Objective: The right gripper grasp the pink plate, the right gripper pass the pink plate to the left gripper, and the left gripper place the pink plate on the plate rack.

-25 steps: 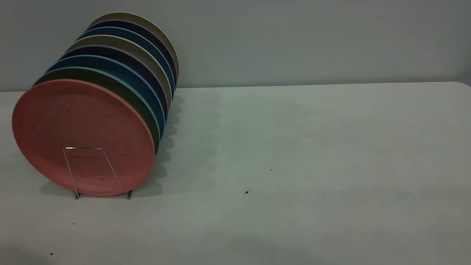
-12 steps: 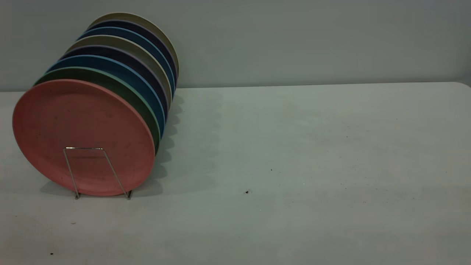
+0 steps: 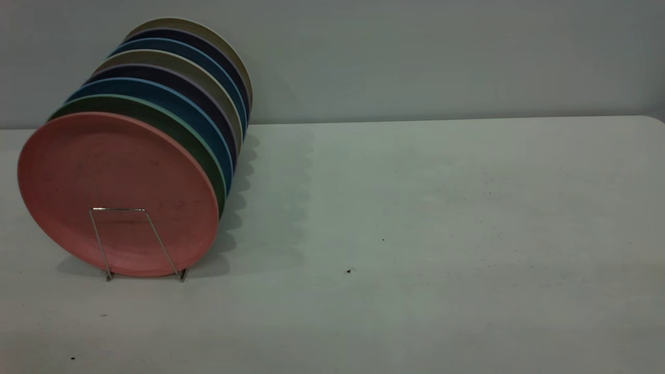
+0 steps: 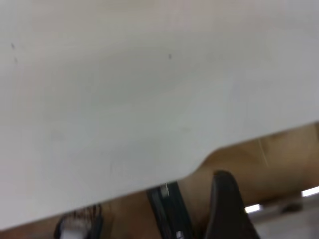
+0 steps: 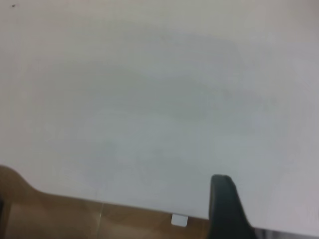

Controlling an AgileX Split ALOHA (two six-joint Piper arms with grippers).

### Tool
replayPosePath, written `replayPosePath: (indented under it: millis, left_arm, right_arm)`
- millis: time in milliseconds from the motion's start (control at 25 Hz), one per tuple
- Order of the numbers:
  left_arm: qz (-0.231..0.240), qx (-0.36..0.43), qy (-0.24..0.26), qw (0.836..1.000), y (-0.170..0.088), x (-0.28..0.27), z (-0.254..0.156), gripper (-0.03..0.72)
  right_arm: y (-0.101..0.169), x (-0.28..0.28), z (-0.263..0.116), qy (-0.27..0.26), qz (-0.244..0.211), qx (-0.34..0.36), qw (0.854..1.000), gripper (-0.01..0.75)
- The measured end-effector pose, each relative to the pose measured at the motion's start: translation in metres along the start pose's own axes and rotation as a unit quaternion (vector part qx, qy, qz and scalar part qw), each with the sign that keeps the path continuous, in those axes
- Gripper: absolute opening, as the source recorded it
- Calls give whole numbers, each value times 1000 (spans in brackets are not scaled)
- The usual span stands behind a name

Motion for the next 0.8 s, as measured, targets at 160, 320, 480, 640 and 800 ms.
replayPosePath:
  millis: [160,320,480,640,800]
  left_arm:
    - [16,1,-49,999,-3,-10,-9,470]
    - [28,2,-86,996,-6,-17,-16,470]
    - [40,0,-114,993,-8,-22,-23,470]
    - [65,-22,-126,990,-10,-25,-27,470]
    - [78,-35,-123,989,-10,-25,-27,470]
  right_arm:
    - [-1,-13,-7,-56,13,-1,998,453]
    - [-3,-22,-15,-98,5,12,995,453]
    - [-4,-22,-15,-100,-8,22,995,453]
    - [-4,-22,-15,-100,-5,20,995,453]
    - [-4,-22,-15,-99,-2,18,995,452]
Point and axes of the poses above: a point on each arm's last joint axis where the gripper is mounted, x pointing out along that axis toward the gripper, y along the wrist's bending axis when the last joint is at zero, z = x × y, the point moved 2 cm from there along x, pointing out along that axis toward the gripper, and after that the axes turned 14 degrees about x, right-handed, at the moved point
